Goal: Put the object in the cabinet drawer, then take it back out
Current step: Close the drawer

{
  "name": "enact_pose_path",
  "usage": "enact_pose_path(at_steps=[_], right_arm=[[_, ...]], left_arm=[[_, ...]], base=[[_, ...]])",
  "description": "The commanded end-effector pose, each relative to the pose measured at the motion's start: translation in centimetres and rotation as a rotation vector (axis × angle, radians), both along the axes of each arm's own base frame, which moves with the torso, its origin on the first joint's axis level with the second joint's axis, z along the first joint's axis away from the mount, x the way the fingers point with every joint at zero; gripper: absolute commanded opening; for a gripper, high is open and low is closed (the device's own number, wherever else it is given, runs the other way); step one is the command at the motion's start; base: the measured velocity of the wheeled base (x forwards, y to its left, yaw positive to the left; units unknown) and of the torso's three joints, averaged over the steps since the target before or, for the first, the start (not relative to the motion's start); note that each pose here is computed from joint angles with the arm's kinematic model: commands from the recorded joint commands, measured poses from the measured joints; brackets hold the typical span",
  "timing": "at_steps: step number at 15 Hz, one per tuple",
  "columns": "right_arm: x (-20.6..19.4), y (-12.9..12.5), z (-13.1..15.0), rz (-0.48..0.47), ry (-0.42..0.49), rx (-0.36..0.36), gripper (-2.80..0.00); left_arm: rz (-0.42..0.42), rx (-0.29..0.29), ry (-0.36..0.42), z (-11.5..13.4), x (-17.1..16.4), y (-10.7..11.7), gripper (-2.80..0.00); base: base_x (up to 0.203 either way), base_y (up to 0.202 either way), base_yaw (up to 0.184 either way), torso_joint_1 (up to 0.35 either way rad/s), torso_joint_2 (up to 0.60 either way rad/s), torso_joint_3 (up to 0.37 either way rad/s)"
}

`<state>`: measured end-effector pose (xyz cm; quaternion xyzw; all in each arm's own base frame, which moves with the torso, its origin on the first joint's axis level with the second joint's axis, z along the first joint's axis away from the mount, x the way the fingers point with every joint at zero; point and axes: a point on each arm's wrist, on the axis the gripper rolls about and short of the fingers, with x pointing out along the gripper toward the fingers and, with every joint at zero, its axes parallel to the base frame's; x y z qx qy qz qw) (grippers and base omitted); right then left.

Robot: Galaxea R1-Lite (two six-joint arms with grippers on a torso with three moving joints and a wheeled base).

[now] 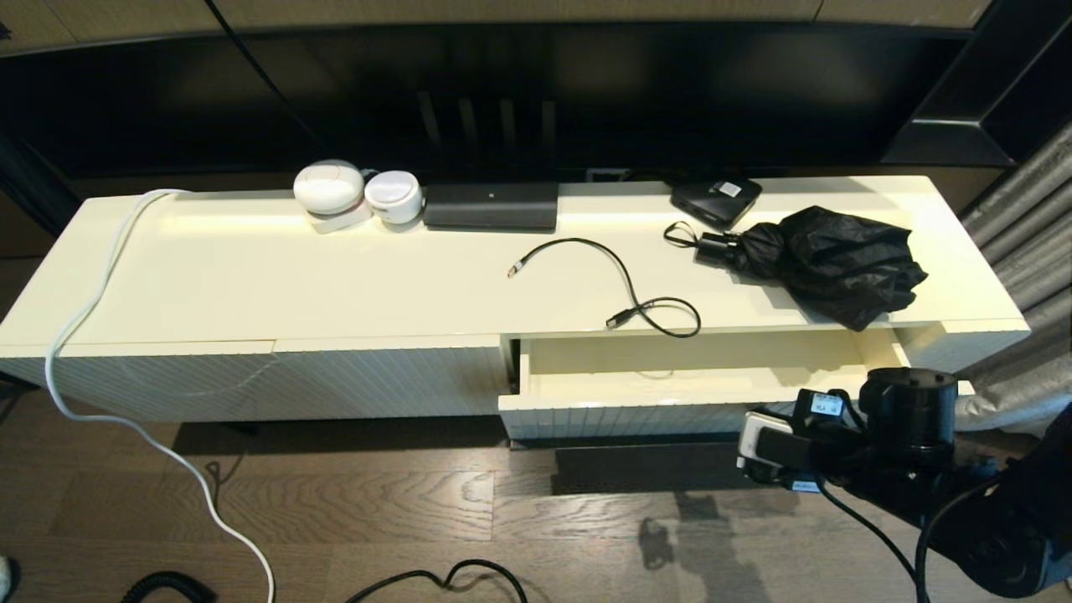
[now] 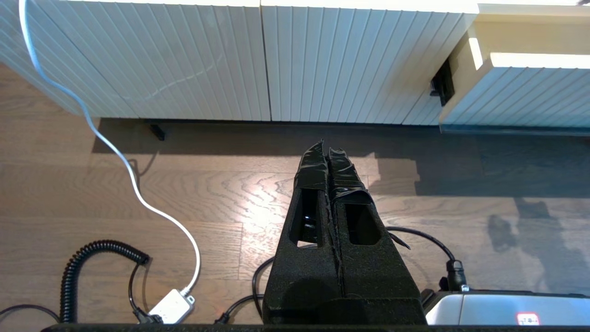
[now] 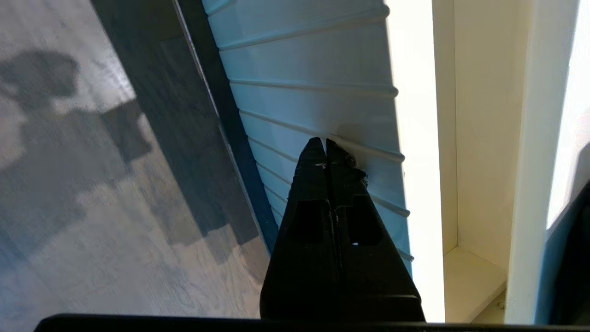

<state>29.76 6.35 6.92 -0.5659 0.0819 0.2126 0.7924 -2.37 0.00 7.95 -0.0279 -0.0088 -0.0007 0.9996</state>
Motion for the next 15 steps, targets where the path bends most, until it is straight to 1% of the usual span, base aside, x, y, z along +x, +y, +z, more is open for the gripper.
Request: enact_pose_path(at_steps=[1,8,13,15], right_arm=[[0.9,0.0,0.0,-0.002,-0.018,-0.003,-2.8],[3.2,0.2,0.6,-0.011,-0.073,0.005,-2.8],[4.3,0.0,1.1,-0.026,-0.071,-0.002,-2.8],[5.1,-0.1,1.4,-0.032,-0.086,-0.001,-2.8]], left_arm=[[0.001,-0.001,0.001,0.0,0.0,0.0,-2.8],[-0.001,-0.001,0.001,0.0,0.0,0.0,-2.8],[-0.001,-0.001,0.001,0.0,0.0,0.0,-2.8],[0.001,-0.001,0.001,0.0,0.0,0.0,-2.8]], base=[[0.0,0.0,0.0,0.0,0.0,0.0],[0.0,0.0,0.0,0.0,0.0,0.0],[0.0,0.0,0.0,0.0,0.0,0.0],[0.0,0.0,0.0,0.0,0.0,0.0]])
